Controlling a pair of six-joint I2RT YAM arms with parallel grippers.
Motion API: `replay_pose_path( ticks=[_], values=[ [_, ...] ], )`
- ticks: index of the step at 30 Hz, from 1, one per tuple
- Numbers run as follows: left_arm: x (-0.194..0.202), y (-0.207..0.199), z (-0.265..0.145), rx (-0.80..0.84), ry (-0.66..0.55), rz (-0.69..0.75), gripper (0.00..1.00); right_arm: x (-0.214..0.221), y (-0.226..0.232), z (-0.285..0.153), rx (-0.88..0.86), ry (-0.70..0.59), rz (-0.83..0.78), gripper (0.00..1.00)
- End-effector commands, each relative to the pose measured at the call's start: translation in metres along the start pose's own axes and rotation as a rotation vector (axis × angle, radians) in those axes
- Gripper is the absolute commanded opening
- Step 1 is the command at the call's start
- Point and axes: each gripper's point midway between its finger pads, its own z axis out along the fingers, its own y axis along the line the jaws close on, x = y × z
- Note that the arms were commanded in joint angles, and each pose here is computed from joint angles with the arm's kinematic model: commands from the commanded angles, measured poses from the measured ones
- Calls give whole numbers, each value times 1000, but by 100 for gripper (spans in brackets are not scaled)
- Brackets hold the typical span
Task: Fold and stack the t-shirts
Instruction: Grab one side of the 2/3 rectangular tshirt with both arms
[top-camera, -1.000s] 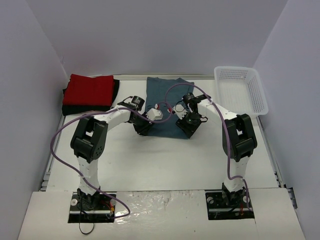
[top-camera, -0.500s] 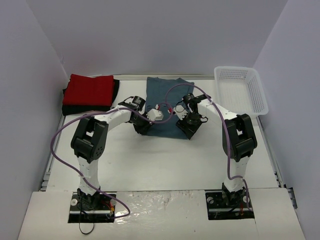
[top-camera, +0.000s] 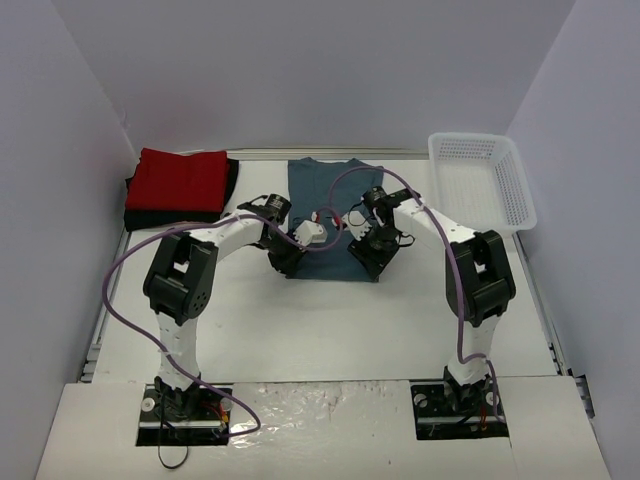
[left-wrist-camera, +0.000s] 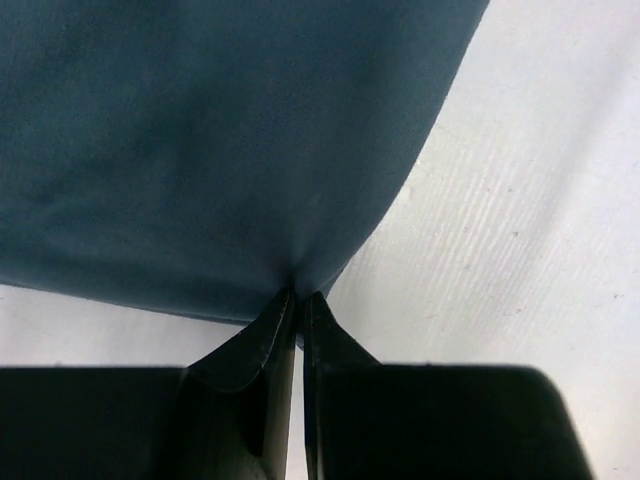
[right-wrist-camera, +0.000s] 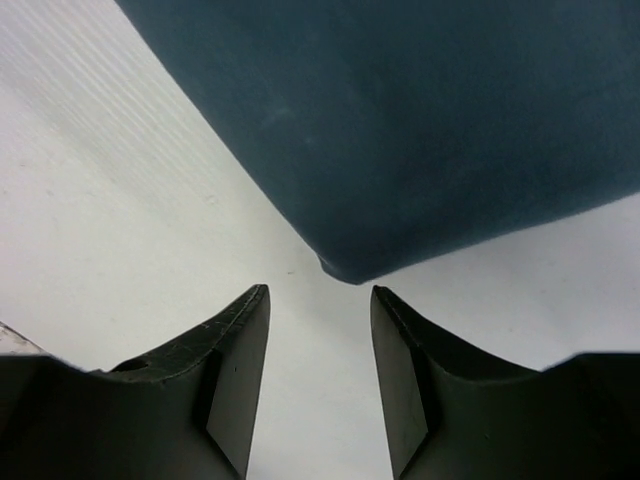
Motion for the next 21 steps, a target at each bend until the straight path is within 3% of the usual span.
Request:
replay_pose_path(
  ticks=[1, 8, 21],
  values=[
    [11, -13, -2, 63, 57, -82, 2, -23, 36, -14, -77, -61, -123, 41],
    [9, -11, -3, 52, 55, -86, 2, -15, 36, 13, -109, 14, -141, 37],
    [4, 0, -8, 48, 7, -158, 2, 21, 57, 56, -204, 159, -168, 43]
  ],
)
